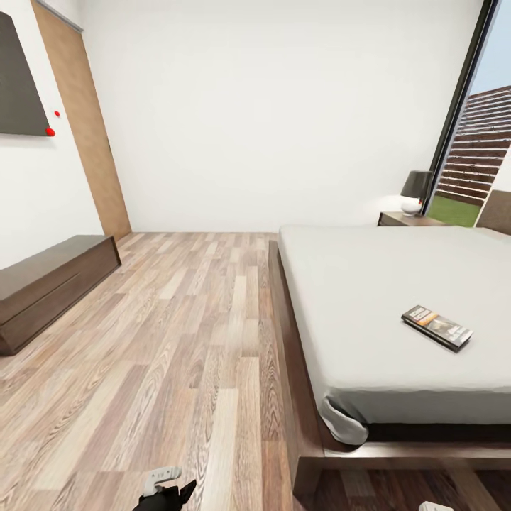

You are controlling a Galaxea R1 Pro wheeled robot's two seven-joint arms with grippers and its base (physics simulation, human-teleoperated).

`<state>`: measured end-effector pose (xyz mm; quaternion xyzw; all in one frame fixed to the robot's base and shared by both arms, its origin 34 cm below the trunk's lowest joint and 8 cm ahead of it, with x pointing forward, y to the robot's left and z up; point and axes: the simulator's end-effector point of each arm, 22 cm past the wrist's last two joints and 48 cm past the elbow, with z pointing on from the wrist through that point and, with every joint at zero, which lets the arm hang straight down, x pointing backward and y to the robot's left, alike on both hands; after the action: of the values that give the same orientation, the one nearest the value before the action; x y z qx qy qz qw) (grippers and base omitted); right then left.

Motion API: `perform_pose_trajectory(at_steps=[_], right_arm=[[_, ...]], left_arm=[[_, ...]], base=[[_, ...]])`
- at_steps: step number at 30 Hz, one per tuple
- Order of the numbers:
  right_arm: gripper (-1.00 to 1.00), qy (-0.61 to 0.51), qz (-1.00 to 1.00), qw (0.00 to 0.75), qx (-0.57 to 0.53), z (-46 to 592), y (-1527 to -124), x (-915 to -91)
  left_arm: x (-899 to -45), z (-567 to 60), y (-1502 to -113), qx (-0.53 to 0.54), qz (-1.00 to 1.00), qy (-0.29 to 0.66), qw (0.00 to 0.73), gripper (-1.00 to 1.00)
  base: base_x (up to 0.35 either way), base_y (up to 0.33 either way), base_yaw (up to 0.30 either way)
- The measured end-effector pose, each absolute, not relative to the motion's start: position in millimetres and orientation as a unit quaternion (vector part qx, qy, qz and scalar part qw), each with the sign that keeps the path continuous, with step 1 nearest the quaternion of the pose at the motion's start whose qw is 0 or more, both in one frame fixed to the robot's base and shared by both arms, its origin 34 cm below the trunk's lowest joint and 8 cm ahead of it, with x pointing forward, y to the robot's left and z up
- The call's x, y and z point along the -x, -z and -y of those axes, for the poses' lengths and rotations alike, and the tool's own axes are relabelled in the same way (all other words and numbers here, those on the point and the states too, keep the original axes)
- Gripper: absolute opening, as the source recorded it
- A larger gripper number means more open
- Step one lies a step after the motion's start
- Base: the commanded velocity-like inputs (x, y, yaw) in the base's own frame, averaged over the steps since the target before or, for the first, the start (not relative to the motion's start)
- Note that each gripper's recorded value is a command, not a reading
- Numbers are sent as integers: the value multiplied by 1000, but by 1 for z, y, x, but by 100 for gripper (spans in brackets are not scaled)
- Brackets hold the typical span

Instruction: In the bedroom, move the book from the bed onto either nightstand, and place the two sandals side by side next to the bed.

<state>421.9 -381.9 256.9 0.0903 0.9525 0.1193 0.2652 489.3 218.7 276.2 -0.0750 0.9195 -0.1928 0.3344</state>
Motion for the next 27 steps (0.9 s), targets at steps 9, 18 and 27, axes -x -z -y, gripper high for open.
perform_pose_trajectory(at_steps=[9, 18, 27], right_arm=[[100, -119, -953, 265, -91, 382, -277, -427], [100, -120, -953, 264, -89, 379, -296, -431], [100, -172, -953, 242, -57, 281, -301, -430]], left_arm=[[-494, -219, -296, 75, -919, 193, 334, 100], [-499, -220, -315, 76, -920, 189, 334, 100], [-499, -210, -326, 83, -929, 159, 324, 100]], base=[[0, 0, 0], [0, 0, 0], [0, 0, 0]])
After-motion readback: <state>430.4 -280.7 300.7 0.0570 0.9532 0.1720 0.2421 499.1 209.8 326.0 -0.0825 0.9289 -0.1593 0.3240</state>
